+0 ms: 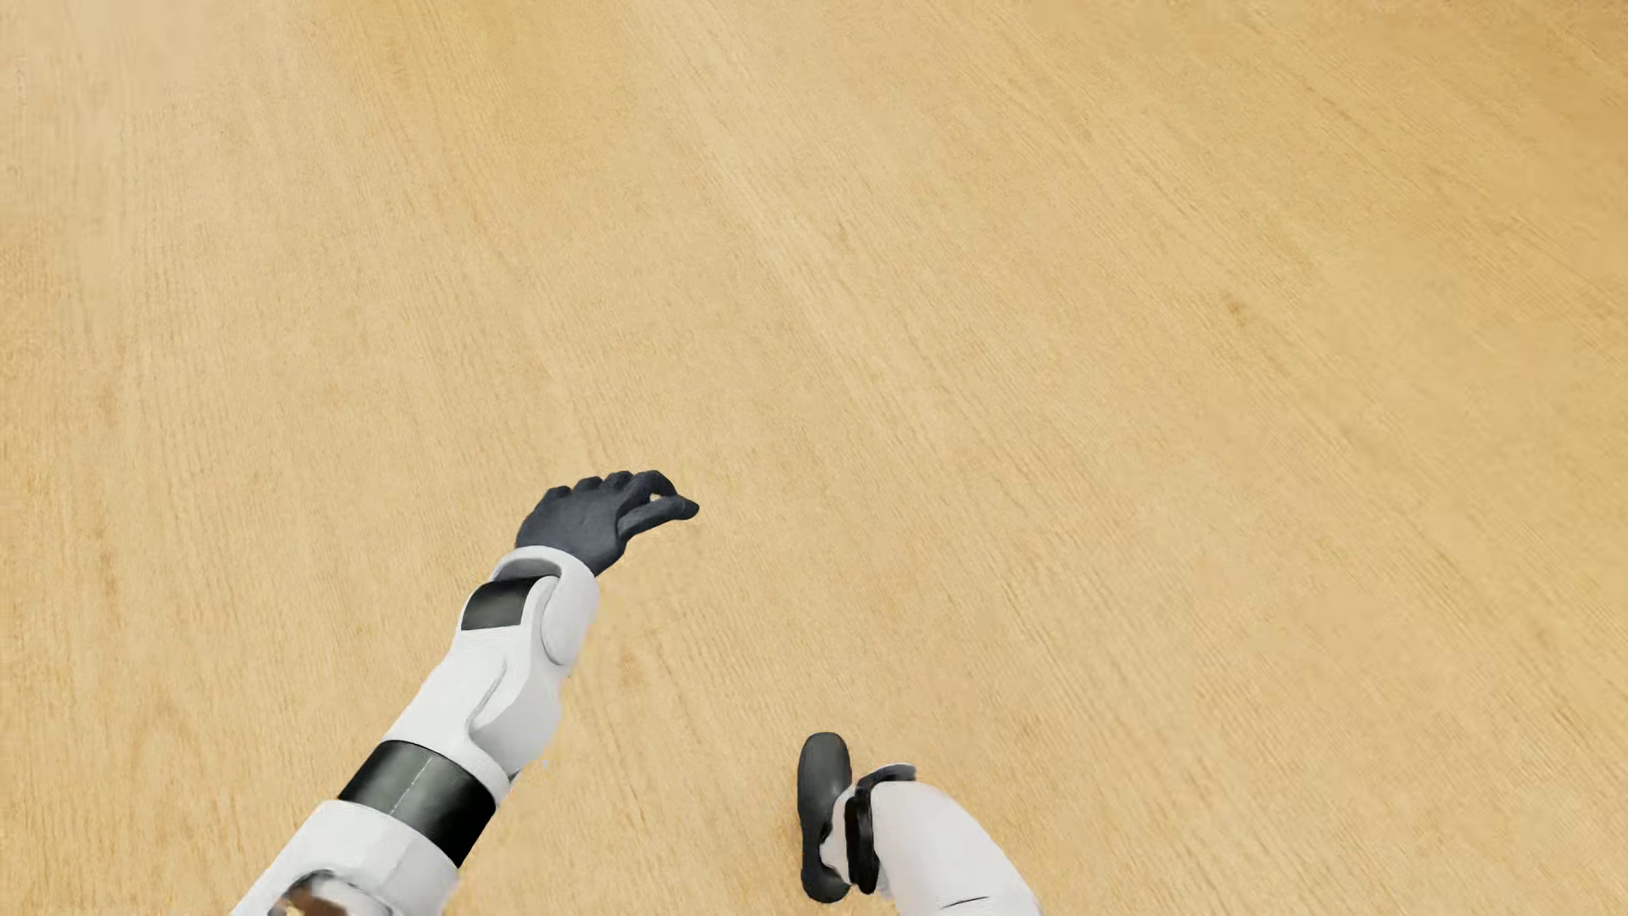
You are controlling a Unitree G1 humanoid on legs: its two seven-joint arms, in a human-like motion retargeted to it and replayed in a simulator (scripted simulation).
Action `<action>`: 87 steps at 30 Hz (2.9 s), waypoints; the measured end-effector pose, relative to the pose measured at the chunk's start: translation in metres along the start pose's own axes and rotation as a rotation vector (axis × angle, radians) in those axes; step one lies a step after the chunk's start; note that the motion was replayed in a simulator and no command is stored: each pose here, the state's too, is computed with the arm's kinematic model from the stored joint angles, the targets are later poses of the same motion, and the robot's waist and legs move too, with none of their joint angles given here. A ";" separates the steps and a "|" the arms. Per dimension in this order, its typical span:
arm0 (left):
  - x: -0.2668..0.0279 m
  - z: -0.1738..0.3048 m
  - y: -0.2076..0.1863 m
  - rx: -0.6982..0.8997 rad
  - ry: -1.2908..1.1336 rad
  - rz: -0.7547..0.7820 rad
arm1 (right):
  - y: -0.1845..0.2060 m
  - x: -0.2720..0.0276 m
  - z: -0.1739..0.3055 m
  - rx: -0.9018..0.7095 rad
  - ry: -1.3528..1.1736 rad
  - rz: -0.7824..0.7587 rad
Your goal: Head to the shelves
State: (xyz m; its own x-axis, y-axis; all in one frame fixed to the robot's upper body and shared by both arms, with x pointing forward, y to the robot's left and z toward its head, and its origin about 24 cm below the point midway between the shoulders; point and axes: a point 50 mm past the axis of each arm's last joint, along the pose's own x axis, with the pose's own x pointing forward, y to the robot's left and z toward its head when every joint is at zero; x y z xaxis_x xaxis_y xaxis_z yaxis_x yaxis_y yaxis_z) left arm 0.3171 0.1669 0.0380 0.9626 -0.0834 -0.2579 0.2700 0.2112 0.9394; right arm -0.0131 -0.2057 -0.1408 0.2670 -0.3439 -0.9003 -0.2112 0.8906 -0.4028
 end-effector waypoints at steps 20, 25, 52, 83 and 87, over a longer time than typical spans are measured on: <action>-0.320 -0.095 -0.258 -0.629 1.289 -0.659 | -0.087 0.012 0.120 -0.017 -0.423 -0.342; -0.134 -0.055 -0.216 -0.382 0.632 -0.614 | -0.038 0.026 0.084 -0.164 -0.213 -0.075; -0.217 -0.099 -0.235 -0.324 0.903 -0.753 | -0.046 0.018 0.139 -0.043 -0.424 -0.325; -0.164 -0.063 -0.230 -0.392 0.680 -0.691 | -0.006 0.039 0.055 -0.275 0.054 0.095; -0.113 -0.047 -0.192 -0.432 0.525 -0.459 | -0.005 0.036 0.051 -0.246 0.024 0.087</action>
State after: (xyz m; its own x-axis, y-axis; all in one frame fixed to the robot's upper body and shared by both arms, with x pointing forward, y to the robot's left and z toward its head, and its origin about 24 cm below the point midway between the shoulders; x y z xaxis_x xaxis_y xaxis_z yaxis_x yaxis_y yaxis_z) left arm 0.1579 0.1818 -0.1238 0.6107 0.1912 -0.7685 0.5220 0.6325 0.5722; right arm 0.0459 -0.2069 -0.1630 0.2159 -0.2791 -0.9357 -0.4550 0.8191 -0.3493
